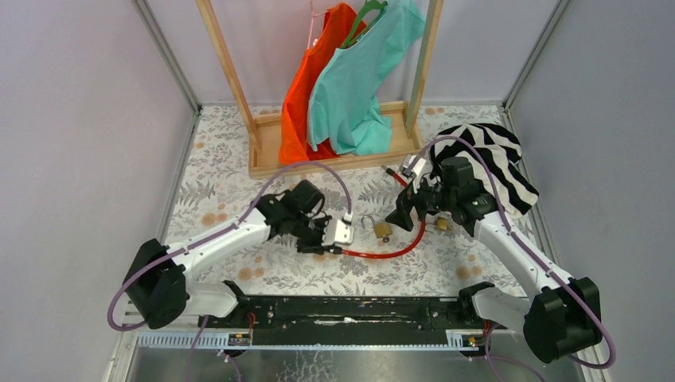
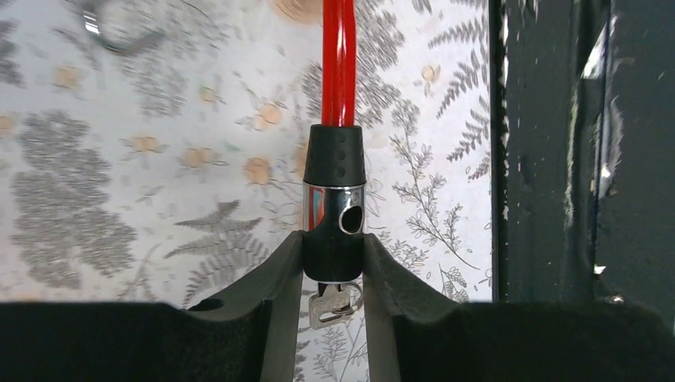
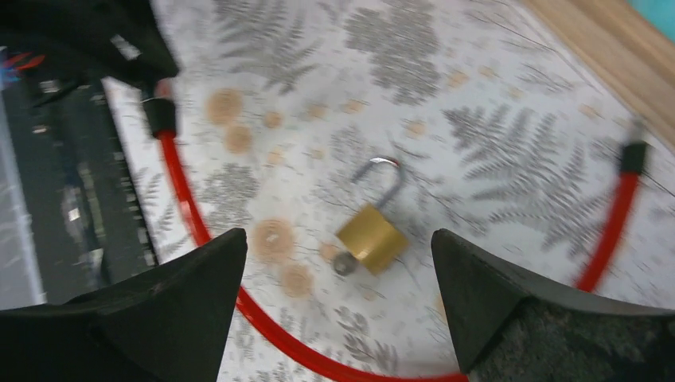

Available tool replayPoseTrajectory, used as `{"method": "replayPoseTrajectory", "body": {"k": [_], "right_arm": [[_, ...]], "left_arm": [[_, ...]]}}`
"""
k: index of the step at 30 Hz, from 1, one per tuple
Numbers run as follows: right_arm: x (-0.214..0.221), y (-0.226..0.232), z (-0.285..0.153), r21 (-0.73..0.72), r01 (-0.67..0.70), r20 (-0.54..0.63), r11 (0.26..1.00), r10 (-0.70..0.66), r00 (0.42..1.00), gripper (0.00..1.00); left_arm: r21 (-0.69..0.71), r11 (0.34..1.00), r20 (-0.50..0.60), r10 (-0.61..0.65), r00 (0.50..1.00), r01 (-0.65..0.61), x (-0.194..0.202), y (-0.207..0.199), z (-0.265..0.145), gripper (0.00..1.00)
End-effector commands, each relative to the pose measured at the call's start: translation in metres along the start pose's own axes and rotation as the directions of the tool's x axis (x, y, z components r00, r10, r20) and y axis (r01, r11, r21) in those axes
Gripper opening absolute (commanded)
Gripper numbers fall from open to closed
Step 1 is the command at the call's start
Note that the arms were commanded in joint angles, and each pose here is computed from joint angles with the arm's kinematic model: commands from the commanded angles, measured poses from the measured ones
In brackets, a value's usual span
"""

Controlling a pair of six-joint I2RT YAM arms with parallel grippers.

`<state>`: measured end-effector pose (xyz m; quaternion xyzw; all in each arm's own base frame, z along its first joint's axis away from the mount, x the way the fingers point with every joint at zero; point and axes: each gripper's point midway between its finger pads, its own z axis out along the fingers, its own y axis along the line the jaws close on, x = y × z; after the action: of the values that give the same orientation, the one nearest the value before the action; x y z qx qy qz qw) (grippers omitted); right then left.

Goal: Lock with the key
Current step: Pick up the lock from the center of the board.

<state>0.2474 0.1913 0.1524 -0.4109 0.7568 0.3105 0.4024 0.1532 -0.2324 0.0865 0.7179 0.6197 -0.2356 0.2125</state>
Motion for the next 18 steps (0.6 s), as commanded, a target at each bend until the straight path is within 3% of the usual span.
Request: {"method": "replayPoseTrajectory", "body": {"k": [1,8,18], "right_arm": [[-0.032,0.054,0.003,-0.265,0.072,0.117,0.961,-0.042,0.992,0.93],[-0.044,0.098,0.01,-0.423,0.056,0.13,0.905,0.0,0.992,0.93],[-0.026,0.123,0.028,-0.491,0.019,0.081,0.871,0.023,0.996,0.87]], "left_arm": [[0.084,0.996,0.09,-0.042,0.995,0.035,-0.036,-0.002,-0.027,0.13],[0.16,0.982,0.132,-0.12,0.984,0.098,-0.065,-0.001,-0.045,0.13],[0.186,0.968,0.178,-0.2,0.963,0.166,-0.096,0.005,-0.06,0.09]]}}
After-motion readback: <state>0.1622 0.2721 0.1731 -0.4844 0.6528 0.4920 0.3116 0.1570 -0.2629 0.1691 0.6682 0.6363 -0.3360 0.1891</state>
